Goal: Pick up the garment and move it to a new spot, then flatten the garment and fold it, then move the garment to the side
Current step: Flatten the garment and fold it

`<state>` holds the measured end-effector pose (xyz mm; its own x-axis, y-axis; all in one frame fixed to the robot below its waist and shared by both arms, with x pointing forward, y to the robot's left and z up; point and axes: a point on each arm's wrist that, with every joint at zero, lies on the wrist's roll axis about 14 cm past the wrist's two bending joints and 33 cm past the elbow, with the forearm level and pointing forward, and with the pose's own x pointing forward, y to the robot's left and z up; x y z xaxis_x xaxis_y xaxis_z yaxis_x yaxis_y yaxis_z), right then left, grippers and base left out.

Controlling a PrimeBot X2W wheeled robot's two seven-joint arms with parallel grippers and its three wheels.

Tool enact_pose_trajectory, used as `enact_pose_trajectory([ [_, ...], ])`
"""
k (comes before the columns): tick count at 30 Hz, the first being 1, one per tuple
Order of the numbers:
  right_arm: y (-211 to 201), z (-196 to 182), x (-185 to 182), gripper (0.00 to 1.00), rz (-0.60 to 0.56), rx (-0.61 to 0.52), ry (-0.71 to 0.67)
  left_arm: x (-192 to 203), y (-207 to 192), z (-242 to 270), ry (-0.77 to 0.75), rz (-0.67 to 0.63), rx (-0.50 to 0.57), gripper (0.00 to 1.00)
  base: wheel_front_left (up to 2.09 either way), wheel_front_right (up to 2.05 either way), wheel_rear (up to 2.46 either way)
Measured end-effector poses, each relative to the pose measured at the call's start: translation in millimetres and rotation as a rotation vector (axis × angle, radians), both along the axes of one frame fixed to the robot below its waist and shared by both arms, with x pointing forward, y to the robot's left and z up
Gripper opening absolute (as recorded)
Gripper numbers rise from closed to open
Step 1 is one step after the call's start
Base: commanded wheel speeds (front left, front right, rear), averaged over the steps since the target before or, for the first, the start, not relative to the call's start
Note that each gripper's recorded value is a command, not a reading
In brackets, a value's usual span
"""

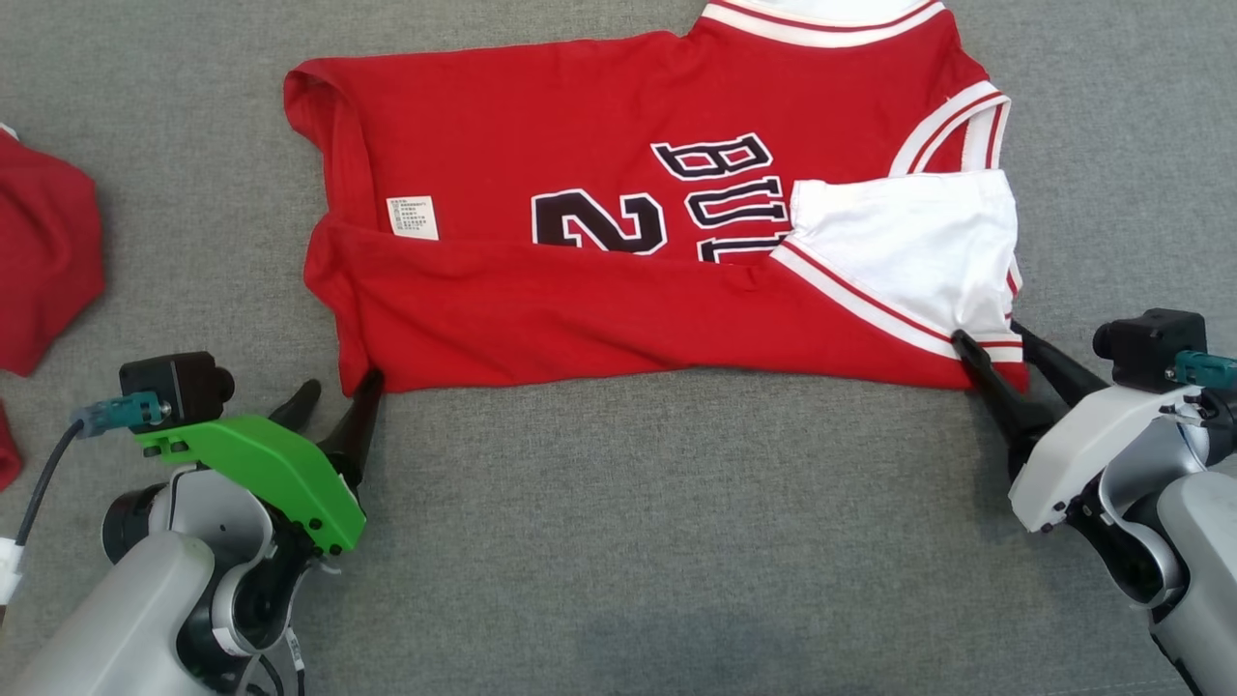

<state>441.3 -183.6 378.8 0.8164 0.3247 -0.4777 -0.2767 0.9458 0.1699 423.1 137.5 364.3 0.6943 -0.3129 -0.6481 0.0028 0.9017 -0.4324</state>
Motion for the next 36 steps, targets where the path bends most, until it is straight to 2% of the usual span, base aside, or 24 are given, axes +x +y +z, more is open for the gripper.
enact_pose_trajectory([
  [8, -2, 5, -1, 0.0, 0.002, 0.03, 0.02, 3, -15, 6, -0.006, -0.019, -0.101, 0.0, 0.0, 0.0, 0.0],
  [14, -26, 24, -1, 0.0, -0.008, 0.008, 0.007, -10, -6, 14, -0.013, -0.05, -0.091, 0.0, 0.0, 0.0, 0.0],
  [19, -37, 22, -30, 0.0, -0.003, 0.0, 0.063, -37, -6, 25, -0.022, -0.041, -0.108, 0.0, 0.0, 0.0, 0.0],
  [27, -46, 6, -86, 0.0, -0.043, 0.042, 0.197, -103, -20, 19, 0.086, 0.016, -0.179, 0.0, 0.0, 0.0, 0.0],
  [32, -46, -9, -93, 0.0, -0.048, 0.02, 0.248, -111, -18, 5, 0.137, 0.024, -0.165, 0.0, 0.0, 0.0, 0.0],
  [33, -46, -11, -92, 0.0, -0.046, 0.013, 0.254, -109, -18, 4, 0.139, 0.031, -0.166, 0.26, 0.0, 0.0, 0.0],
  [34, -46, -13, -90, 0.0, -0.038, -0.002, 0.253, -108, -17, 2, 0.141, 0.035, -0.161, 0.66, 0.0, 0.0, 0.0],
  [35, -45, -14, -88, 0.37, -0.032, -0.012, 0.25, -106, -16, 0, 0.14, 0.034, -0.152, 1.0, 0.0, 0.0, 0.0],
  [36, -42, -14, -85, 0.98, -0.03, -0.01, 0.244, -103, -13, -1, 0.135, 0.038, -0.142, 1.0, 0.0, 0.0, 0.0],
])
